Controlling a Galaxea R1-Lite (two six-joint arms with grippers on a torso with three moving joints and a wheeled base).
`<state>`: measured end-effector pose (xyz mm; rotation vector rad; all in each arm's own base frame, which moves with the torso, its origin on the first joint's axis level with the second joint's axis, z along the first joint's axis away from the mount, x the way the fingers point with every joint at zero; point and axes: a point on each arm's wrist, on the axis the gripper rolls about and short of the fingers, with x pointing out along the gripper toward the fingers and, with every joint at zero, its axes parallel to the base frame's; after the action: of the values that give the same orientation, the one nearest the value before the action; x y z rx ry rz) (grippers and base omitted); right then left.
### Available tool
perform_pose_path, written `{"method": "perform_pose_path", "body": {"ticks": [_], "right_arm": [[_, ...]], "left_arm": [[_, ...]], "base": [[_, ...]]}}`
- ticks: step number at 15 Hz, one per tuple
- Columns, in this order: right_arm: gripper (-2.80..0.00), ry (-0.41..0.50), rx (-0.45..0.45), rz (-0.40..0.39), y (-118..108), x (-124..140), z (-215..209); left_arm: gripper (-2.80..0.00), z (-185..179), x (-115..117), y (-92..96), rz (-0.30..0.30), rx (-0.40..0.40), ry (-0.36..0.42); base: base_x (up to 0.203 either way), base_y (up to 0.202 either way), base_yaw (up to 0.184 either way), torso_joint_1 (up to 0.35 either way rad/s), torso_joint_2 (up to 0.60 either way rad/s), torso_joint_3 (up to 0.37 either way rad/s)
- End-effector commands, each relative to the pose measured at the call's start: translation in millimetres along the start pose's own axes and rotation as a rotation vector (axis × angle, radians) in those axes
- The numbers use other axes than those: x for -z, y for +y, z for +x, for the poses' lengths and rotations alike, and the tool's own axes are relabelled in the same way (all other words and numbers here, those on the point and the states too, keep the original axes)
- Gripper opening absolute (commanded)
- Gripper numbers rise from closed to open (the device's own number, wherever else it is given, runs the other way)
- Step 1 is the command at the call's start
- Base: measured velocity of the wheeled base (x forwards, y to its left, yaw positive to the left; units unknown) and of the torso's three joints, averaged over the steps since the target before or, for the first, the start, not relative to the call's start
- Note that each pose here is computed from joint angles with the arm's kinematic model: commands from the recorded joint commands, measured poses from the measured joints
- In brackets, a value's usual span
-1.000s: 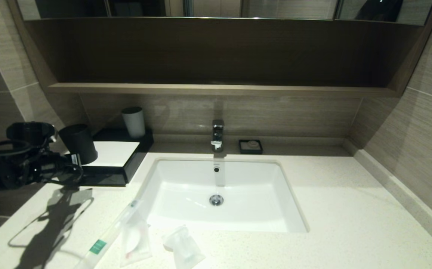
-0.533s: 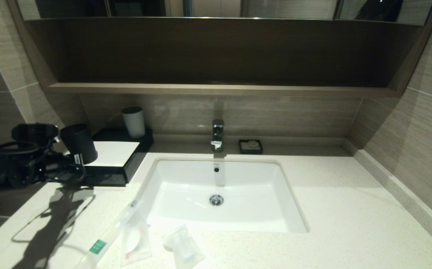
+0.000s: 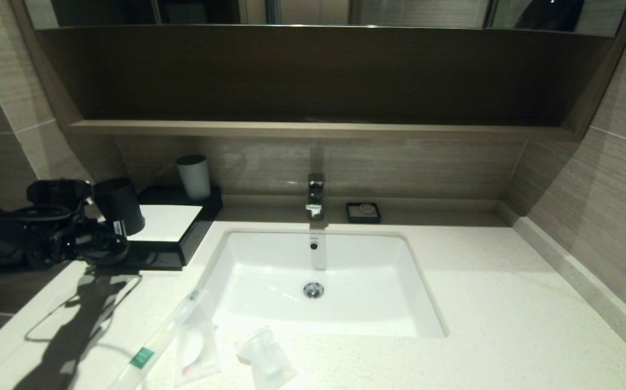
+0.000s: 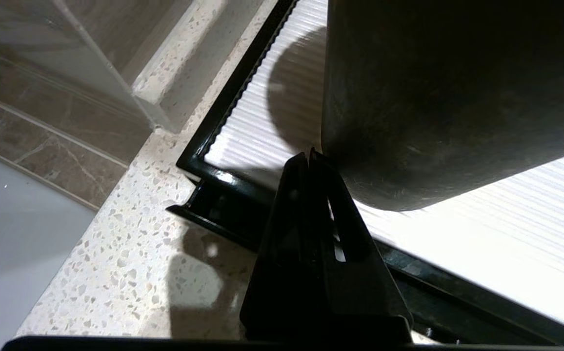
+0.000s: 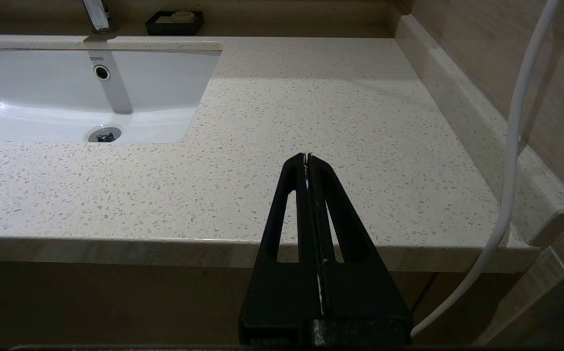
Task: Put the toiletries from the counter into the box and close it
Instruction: Place the cup on the storage box
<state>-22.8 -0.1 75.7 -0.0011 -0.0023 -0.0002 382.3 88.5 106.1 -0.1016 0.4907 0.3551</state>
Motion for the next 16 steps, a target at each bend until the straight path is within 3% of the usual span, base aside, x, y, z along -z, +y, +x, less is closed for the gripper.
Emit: {"method": "perform_pose_path", "body": {"ticks": [1,16], "right_arm": [[-2.8,0.001,0.0,0.0,0.0,0.4,0.1],[-2.8,0.001,0.0,0.0,0.0,0.4,0.1]], "left_arm": [[-2.8,4.8,1.0,-2.6,0.002,0.003,0.0],[-2.8,26.1,-3.6,-13.6,-0.008,0.025,-0.104]], "base": [[0.0,0.0,0.0,0.0,0.0,0.0],[0.0,0.0,0.0,0.0,0.0,0.0]]}}
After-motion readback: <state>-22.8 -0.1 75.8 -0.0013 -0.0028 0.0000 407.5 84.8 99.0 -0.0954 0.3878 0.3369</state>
